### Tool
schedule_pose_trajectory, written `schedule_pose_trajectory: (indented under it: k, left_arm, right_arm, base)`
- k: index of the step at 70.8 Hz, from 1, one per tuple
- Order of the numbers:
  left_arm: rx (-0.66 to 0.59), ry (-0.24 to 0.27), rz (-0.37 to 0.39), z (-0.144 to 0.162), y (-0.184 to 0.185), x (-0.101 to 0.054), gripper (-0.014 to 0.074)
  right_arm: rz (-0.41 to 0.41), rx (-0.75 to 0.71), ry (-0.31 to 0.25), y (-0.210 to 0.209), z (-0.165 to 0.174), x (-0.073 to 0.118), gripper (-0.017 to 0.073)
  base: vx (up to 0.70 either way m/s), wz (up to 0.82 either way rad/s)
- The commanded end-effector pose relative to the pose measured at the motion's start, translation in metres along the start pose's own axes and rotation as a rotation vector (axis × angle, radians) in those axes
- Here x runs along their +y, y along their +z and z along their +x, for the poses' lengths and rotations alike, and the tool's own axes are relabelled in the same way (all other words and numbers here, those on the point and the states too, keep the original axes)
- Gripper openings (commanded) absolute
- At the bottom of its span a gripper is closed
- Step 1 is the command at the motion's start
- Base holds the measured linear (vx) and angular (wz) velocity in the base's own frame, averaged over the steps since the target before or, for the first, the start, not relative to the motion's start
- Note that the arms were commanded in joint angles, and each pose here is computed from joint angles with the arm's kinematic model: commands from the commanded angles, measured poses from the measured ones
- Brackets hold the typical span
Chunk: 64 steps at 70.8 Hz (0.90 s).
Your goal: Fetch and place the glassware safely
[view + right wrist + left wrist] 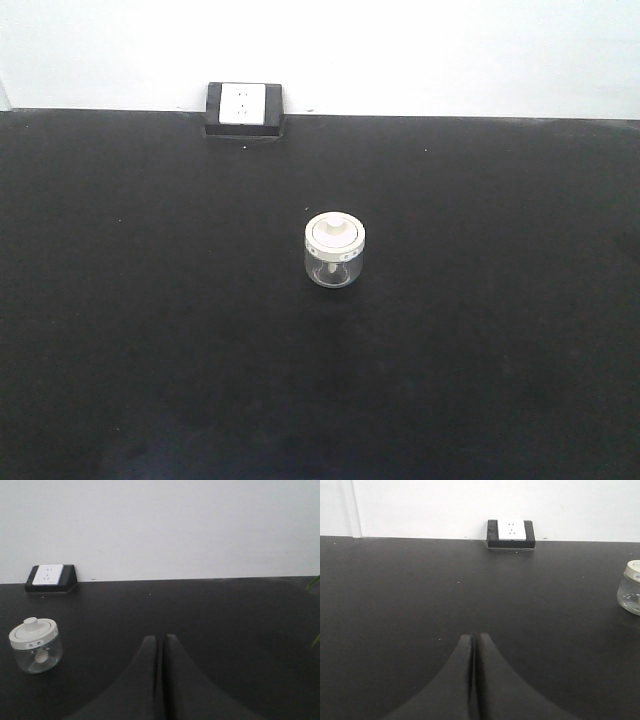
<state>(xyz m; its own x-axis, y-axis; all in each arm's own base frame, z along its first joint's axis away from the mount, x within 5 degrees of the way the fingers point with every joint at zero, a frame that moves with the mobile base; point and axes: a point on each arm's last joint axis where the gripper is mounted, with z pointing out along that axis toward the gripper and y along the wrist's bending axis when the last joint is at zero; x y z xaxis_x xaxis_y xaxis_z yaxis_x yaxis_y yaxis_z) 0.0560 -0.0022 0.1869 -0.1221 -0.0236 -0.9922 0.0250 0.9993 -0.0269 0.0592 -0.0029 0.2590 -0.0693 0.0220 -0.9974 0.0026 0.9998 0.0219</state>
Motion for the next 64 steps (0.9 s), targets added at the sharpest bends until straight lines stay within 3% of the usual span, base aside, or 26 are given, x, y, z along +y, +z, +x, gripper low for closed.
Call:
schedule_pose_trajectory:
  k: [1,11,33,54,64]
  left_arm:
    - [-0.061,-0.011,0.001,0.002,0.001,0.000,-0.0007]
    - [-0.061,-0.011,0.001,0.002,0.001,0.000,-0.0007]
    - [-0.061,-0.011,0.001,0.002,0.001,0.000,-0.0007]
    - [-0.061,-0.011,0.001,0.002,0.001,0.000,-0.0007]
    - [-0.059,-0.012,0.002,0.002,0.001,0.000,-0.0007]
  right_arm:
    - [0.024,-0.092,-0.012,0.000,-0.010,0.001,-0.0004]
    - [0.070,-0.121,0.013,0.005,0.004,-0.002,-0.0004]
    - [0.074,-0.053,-0.019,0.011,0.039,-0.003,-0.0004]
    - [0.068,-0.198,-0.024,0.000,0.055,-0.002,-0.0004]
    - [0.068,-0.198,-0.029,0.000,0.055,-0.002,-0.0004]
  base:
    - [0.00,0.00]
    - [0.00,0.00]
    - [0.00,0.00]
    - [0.00,0.00]
    - [0.00,0.00]
